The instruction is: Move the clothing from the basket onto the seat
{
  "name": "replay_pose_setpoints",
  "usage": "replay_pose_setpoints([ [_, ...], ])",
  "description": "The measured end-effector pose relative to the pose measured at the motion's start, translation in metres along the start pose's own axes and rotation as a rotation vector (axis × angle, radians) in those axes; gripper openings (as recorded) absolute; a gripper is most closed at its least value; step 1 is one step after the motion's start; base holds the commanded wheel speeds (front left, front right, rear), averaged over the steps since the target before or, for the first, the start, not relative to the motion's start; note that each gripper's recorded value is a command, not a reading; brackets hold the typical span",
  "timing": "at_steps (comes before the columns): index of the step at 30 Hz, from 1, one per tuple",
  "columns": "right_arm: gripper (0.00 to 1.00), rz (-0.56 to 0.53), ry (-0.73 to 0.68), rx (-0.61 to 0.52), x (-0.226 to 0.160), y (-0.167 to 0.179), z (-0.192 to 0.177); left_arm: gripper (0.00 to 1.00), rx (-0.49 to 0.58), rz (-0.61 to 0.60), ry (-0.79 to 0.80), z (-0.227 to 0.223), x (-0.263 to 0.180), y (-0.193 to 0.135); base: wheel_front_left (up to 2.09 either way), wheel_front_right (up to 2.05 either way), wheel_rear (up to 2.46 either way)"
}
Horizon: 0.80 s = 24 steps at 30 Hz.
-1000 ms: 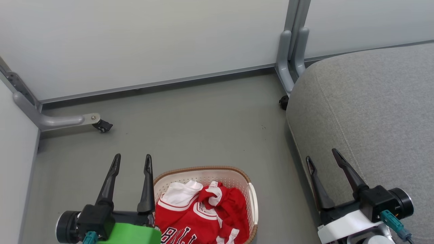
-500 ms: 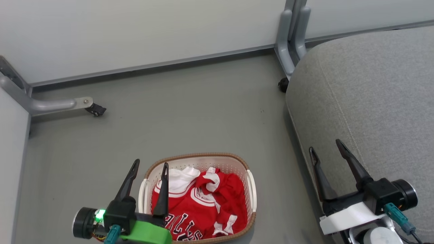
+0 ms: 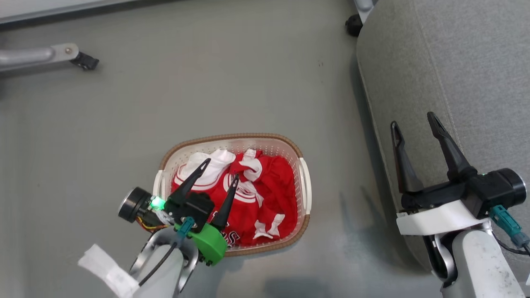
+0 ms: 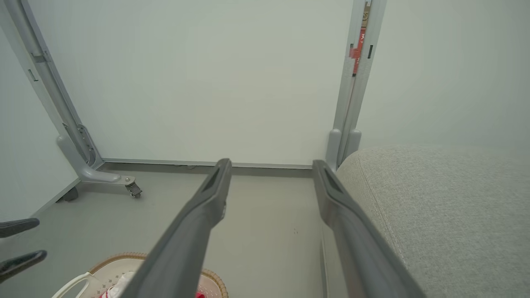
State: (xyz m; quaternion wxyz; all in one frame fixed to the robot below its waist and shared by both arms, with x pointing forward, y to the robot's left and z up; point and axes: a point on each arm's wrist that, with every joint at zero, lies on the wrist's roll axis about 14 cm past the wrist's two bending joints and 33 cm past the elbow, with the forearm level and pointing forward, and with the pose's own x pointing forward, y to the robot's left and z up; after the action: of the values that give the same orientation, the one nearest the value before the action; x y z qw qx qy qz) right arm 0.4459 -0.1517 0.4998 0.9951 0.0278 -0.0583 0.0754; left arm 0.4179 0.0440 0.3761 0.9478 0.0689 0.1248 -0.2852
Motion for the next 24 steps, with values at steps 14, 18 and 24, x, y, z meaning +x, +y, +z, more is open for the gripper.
replay_pose_setpoints([
  [14,1.00,-0.013,0.113,0.017,0.036,-0.014,-0.075,1.00,0.246,-0.398,0.284,-0.111,0.067,-0.030,0.00,0.00,0.00],
  [18,1.00,-0.028,0.151,0.038,0.037,-0.020,-0.096,1.00,0.315,-0.482,0.418,-0.162,0.063,-0.028,0.00,0.00,0.00],
  [24,1.00,-0.066,0.227,0.054,0.029,-0.034,-0.129,1.00,0.351,-0.600,0.491,-0.205,0.077,-0.043,0.00,0.00,0.00],
])
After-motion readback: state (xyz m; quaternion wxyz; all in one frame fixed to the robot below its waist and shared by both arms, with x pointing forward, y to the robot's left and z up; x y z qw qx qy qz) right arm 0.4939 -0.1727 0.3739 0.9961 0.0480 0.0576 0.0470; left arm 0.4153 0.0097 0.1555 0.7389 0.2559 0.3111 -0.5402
